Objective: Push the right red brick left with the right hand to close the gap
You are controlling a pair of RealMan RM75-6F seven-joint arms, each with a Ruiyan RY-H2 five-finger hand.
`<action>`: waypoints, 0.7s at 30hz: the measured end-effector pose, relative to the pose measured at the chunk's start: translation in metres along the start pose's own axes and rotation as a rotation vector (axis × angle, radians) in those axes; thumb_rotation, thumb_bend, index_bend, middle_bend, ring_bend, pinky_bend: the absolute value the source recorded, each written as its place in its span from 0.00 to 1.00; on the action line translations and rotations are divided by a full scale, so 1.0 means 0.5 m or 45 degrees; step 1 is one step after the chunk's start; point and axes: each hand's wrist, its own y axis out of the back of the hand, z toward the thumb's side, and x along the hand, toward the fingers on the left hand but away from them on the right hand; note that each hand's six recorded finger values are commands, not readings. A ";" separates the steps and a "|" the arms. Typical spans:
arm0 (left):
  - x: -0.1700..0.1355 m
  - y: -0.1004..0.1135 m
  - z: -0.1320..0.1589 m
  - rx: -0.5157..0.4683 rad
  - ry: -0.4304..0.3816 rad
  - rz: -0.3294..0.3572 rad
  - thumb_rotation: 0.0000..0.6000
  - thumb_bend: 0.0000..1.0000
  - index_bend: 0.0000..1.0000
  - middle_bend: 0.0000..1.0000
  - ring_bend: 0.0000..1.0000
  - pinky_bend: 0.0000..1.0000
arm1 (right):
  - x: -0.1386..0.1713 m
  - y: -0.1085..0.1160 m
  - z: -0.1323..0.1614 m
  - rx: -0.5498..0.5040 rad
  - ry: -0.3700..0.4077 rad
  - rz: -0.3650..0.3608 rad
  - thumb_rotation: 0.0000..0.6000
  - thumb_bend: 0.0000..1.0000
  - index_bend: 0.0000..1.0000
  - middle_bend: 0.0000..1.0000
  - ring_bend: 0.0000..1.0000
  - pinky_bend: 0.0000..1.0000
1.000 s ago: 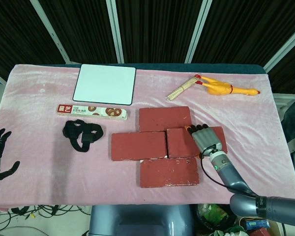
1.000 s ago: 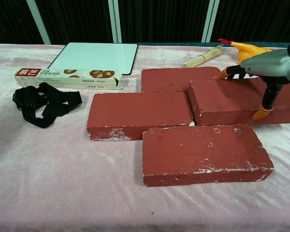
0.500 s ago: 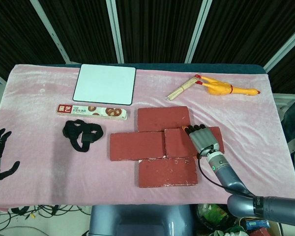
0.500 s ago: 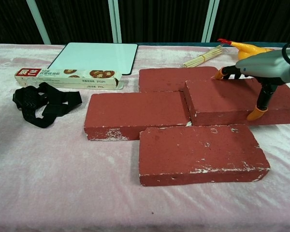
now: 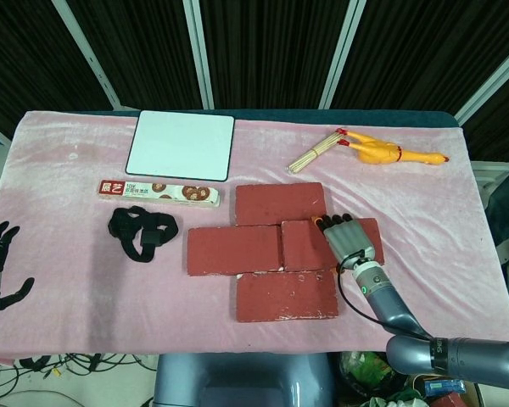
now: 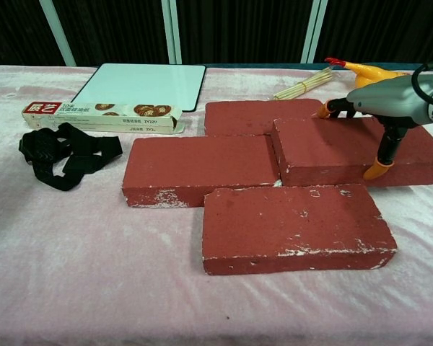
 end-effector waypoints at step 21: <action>0.000 -0.001 0.001 0.003 0.000 0.000 1.00 0.24 0.11 0.06 0.00 0.00 | 0.004 -0.002 0.005 -0.007 -0.001 0.033 1.00 0.04 0.02 0.04 0.14 0.16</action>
